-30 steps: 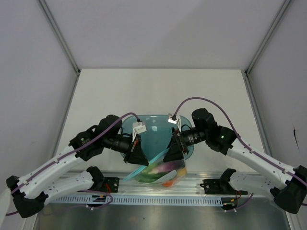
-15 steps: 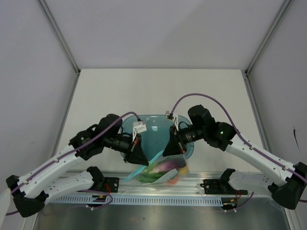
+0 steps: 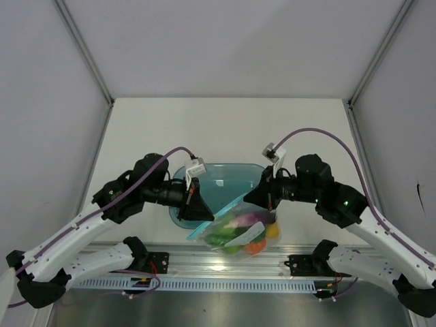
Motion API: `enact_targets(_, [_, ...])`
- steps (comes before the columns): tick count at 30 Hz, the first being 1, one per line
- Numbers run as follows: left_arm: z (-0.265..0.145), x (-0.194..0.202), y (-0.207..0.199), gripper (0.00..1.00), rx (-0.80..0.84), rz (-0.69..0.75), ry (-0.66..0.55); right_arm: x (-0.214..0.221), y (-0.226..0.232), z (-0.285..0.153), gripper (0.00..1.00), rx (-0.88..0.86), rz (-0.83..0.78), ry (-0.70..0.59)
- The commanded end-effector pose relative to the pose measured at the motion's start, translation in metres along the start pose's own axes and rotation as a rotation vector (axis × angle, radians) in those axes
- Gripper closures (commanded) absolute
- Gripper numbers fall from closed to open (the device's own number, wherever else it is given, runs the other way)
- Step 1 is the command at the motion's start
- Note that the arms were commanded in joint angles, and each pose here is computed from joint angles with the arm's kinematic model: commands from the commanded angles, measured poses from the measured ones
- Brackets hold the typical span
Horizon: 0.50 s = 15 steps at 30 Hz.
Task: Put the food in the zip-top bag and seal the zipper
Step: Zip the zipper food storage bag at the center of the board.
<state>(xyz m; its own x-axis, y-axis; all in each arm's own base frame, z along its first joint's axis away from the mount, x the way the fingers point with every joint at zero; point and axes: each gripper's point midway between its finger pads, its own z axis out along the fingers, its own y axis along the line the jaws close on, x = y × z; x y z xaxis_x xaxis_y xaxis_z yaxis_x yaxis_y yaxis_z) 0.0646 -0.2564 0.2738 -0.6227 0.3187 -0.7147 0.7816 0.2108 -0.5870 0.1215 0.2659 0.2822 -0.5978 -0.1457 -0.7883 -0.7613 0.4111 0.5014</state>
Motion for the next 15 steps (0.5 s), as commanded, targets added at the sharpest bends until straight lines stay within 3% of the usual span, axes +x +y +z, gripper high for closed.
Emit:
enact_targets(1, [-0.009, -0.009, -0.012, 0.99, 0.012, 0.007, -0.003, -0.058, -0.016, -0.024, 1.00, 0.173, 0.009, -0.239])
enact_targets(15, [0.001, -0.066, 0.003, 1.00, -0.082, -0.056, -0.056, -0.104, -0.084, -0.088, 1.00, 0.618, 0.079, -0.435])
